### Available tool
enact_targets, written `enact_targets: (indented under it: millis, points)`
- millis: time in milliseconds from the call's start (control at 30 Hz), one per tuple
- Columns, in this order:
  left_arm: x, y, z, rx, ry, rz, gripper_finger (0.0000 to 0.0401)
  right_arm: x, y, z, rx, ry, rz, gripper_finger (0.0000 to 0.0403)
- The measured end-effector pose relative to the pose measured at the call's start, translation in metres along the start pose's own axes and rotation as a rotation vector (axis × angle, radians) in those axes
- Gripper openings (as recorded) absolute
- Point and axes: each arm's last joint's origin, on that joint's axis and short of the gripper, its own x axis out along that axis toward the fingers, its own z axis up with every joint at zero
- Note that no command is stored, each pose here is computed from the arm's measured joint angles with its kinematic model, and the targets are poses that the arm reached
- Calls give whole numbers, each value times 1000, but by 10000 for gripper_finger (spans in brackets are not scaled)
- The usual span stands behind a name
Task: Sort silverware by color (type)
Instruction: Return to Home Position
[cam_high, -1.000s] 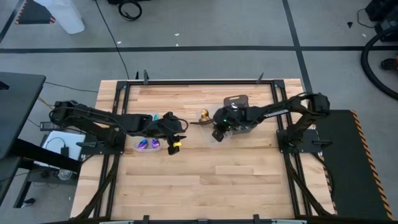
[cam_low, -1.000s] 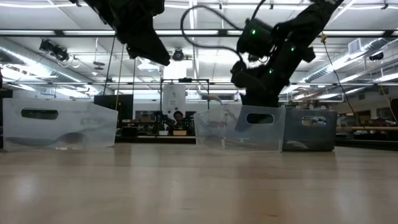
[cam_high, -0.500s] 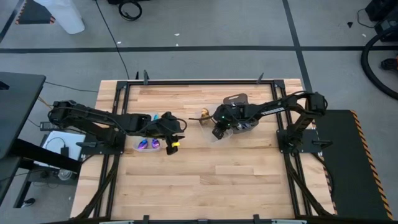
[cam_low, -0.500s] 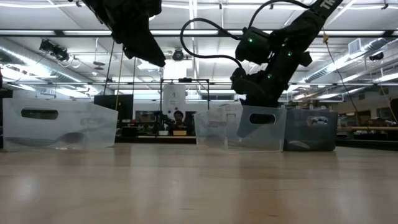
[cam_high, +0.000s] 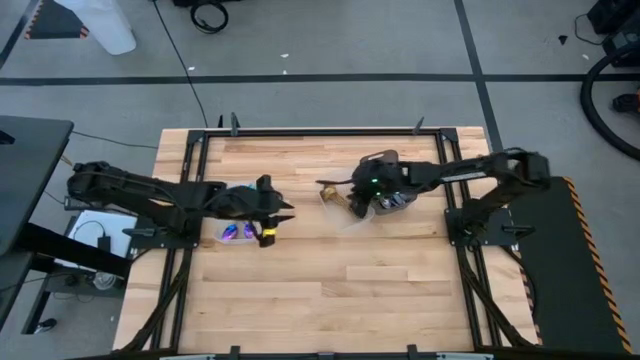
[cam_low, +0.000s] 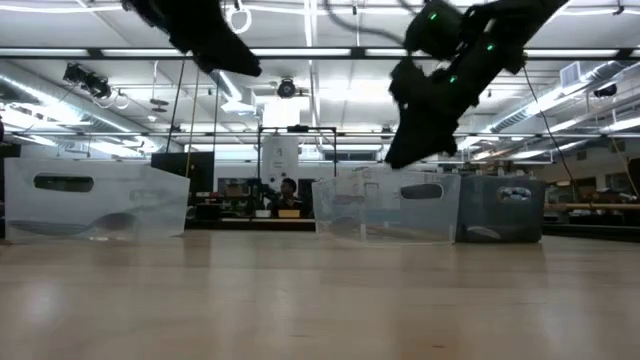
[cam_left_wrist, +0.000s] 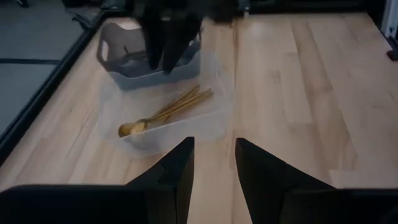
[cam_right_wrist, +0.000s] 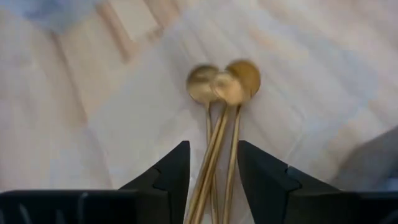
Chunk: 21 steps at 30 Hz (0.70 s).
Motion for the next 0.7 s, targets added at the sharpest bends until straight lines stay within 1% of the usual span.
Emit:
enact_targets:
  millis: [200, 267, 367, 433, 533, 700]
  points:
    - [-20, 12, -34, -63, -73, 6, 125, -50, -6, -6, -57, -215, 24, 144]
    - [-28, 15, -41, -92, -123, -2, 125, -66, -10, -11, -73, -288, 49, 144]
    - [-39, 19, -52, -111, -175, -12, 125, -84, -15, -20, -95, -412, 117, 144]
    - [-47, 22, -59, -118, -207, -15, 125, -92, -18, -26, -114, -499, 173, 144]
    - [-58, 25, -67, -119, -277, -14, 125, -99, -25, -40, -140, -593, 209, 144]
    - [-72, 29, -91, -100, -349, -15, 125, -107, -39, -59, -138, -712, 202, 144]
